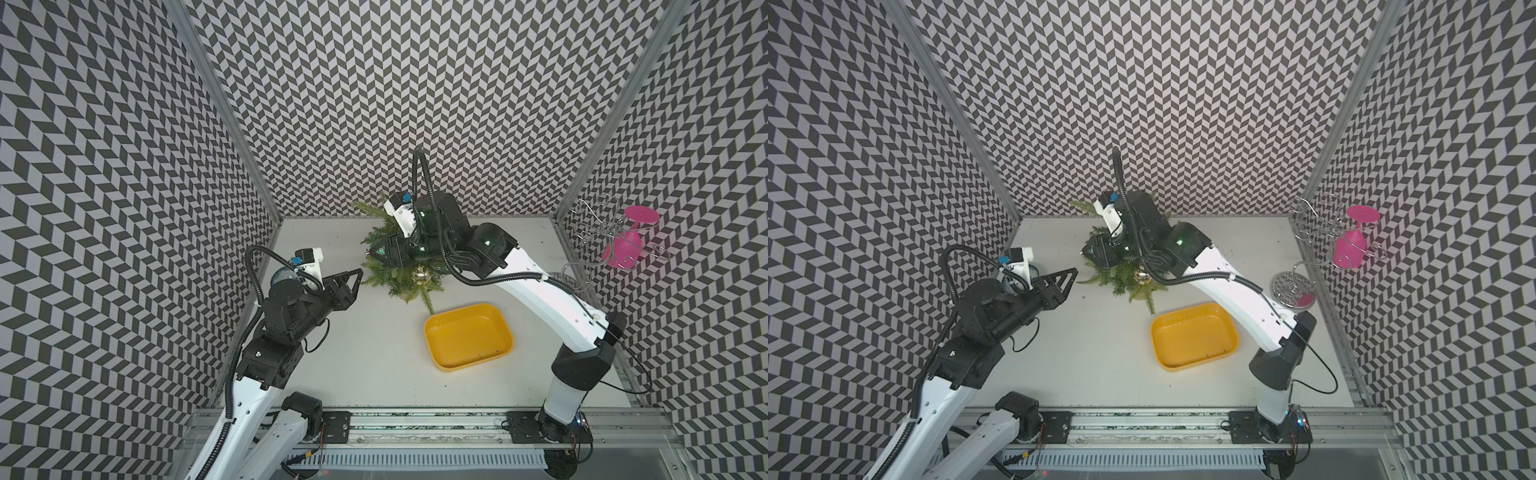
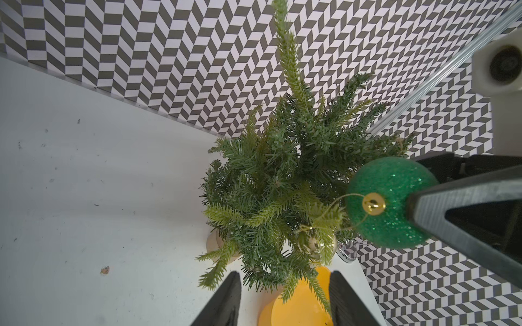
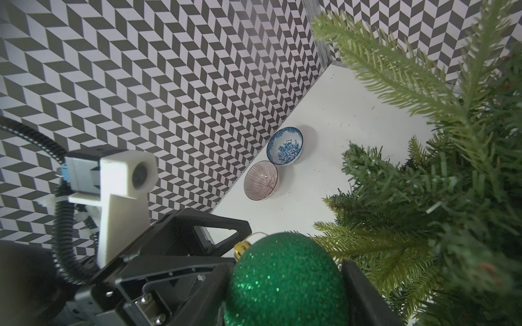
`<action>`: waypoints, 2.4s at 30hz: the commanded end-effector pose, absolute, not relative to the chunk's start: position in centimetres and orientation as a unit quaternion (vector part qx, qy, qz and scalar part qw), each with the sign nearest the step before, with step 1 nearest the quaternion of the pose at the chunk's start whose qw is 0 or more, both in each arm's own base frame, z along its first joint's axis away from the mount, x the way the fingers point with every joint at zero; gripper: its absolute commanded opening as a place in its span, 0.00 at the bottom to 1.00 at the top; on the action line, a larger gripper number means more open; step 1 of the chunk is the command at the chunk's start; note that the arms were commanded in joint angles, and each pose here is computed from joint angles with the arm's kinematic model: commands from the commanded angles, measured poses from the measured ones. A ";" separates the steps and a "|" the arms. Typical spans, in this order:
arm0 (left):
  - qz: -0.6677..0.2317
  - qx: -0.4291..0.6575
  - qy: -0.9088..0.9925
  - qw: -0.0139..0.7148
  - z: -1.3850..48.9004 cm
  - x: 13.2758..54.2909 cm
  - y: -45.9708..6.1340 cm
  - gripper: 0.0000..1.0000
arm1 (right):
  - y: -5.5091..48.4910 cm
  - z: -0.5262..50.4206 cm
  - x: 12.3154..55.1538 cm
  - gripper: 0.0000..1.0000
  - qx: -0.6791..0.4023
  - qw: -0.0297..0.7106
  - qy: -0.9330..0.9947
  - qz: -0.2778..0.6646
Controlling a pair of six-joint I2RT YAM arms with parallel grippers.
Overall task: Decorate the small christmas tree with ornaments
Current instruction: Hang an ornament on the christmas tree.
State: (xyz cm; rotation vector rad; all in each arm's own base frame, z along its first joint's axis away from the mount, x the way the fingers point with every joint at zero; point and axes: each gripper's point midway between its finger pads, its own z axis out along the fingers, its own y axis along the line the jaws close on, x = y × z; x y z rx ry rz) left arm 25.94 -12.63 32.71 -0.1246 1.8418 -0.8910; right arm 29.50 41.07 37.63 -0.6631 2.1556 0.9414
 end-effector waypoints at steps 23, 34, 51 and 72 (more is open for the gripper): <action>-0.380 -0.036 0.760 0.525 33.1 26.8 -13.3 0.53 | 38.0 39.6 29.9 0.58 -0.232 0.386 0.816 0.363; -0.391 -0.028 0.750 0.533 34.4 27.3 -13.8 0.55 | 37.8 39.1 29.6 0.58 -0.227 0.381 0.816 0.370; -0.398 -0.020 0.738 0.544 36.1 28.2 -14.2 0.56 | 38.6 39.2 31.3 0.58 -0.204 0.378 0.821 0.375; -0.395 -0.020 0.738 0.547 36.2 28.8 -14.3 0.48 | 37.1 37.1 30.2 0.58 -0.196 0.364 0.834 0.366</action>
